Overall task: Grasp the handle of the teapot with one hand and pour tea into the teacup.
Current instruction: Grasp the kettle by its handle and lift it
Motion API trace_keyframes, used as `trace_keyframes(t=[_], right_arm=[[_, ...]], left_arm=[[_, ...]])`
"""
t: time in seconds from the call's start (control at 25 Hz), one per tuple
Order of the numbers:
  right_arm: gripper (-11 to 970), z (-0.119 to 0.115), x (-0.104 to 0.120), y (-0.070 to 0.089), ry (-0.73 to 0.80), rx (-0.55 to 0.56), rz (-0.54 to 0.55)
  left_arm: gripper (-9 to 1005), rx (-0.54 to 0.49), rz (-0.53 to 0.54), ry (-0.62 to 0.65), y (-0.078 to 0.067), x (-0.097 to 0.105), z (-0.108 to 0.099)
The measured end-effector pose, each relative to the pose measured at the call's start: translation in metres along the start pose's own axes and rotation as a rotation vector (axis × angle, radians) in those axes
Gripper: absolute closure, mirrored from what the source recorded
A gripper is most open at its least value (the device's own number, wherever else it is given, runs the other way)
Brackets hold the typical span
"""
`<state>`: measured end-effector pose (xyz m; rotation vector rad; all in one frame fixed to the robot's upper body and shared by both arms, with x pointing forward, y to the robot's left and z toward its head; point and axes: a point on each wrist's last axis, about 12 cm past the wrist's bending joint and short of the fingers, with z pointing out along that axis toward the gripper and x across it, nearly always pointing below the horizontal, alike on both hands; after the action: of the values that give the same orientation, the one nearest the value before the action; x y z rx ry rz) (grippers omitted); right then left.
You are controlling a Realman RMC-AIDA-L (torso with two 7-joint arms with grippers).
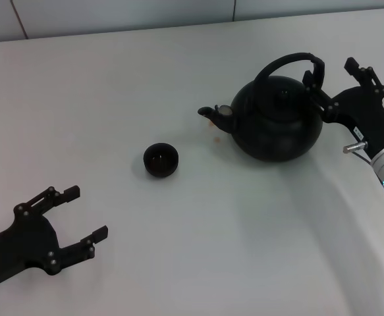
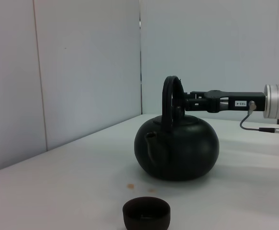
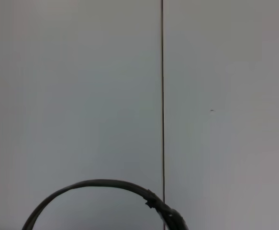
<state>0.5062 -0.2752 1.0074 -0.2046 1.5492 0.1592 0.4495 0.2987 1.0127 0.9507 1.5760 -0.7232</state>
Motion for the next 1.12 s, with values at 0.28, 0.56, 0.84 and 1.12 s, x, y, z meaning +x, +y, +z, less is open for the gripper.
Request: trace_keyframes(t=[0.28,0.56,0.84,1.12], right_arm=[[263,0.0004,-0.0002,0.0001,-0.001,-0.001,0.000],[404,0.0009,-0.0003,0.0015,-0.001,-0.007,0.001],[600,0.0032,-0.0015,0.0021,-0.005,-0.010,0.036],[737,0.0038,-0.0028,0.0017,-0.016,0.001,0.048]], left_arm=[[147,0.000,0.002,-0.001,0.0006,-0.0004,0.0003],[147,0.001,0.002,-0.001,0.0006,-0.0004,0.0003],[147,0.001,0.001,-0.002,0.0004,-0.0005,0.0002],[147,-0.001,0.000,0.000,-0.0005,0.0003,-0.0009]])
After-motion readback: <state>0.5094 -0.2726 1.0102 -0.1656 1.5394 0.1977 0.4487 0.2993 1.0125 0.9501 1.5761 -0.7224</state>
